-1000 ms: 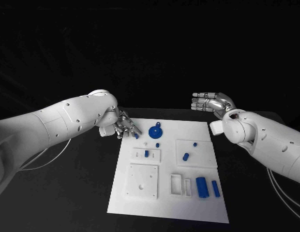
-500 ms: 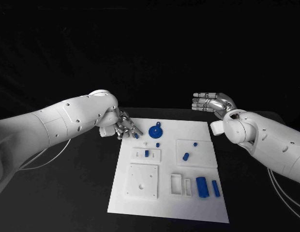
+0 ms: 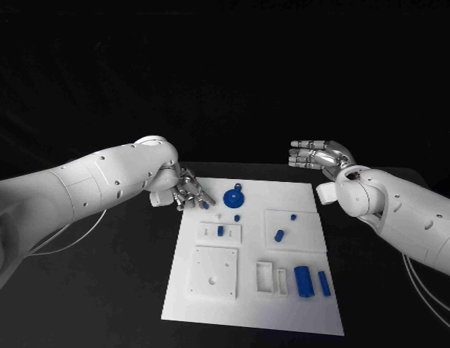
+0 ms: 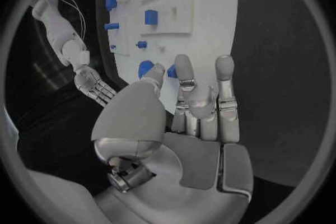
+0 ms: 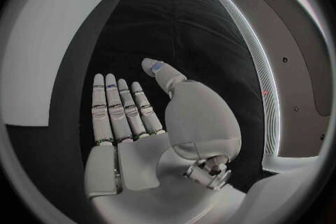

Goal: Assemble the parts on the task board

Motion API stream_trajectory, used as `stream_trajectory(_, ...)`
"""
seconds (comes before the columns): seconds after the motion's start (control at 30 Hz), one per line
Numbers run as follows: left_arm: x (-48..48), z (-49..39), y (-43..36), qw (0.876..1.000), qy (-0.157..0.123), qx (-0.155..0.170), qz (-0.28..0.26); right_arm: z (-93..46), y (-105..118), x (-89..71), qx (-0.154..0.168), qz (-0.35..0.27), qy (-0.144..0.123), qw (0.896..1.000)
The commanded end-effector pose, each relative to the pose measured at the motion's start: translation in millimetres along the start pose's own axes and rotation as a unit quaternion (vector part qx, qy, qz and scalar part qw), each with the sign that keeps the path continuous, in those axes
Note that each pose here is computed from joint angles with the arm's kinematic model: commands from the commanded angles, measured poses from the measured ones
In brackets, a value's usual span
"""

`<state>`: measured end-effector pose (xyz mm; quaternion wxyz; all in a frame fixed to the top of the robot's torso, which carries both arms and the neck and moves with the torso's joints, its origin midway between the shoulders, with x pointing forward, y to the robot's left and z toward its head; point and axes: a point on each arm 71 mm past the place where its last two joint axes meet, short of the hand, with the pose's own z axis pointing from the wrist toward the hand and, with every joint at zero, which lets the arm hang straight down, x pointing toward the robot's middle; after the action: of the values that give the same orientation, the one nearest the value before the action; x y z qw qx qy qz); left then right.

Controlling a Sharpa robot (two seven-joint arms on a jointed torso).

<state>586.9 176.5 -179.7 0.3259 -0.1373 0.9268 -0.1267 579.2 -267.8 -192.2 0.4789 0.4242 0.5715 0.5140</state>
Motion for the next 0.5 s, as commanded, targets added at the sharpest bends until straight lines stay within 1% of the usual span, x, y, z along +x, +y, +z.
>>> stream_trajectory(0.03, 0.1, -0.5, -0.9, 1.000, 0.000, 0.001, -0.003, -0.2, -0.2, 1.7, -0.003, 0.001, 0.010, 1.000)
stream_trajectory(0.27, -0.7, -0.6, 0.2, 1.000, -0.003, 0.000, -0.005, -0.5, -1.8, 1.8, -0.002, 0.001, 0.011, 1.000)
stream_trajectory(0.5, 0.0, -0.6, -0.7, 1.000, 0.000, 0.003, -0.005, -0.7, -3.3, 2.2, 0.000, 0.002, 0.012, 1.000)
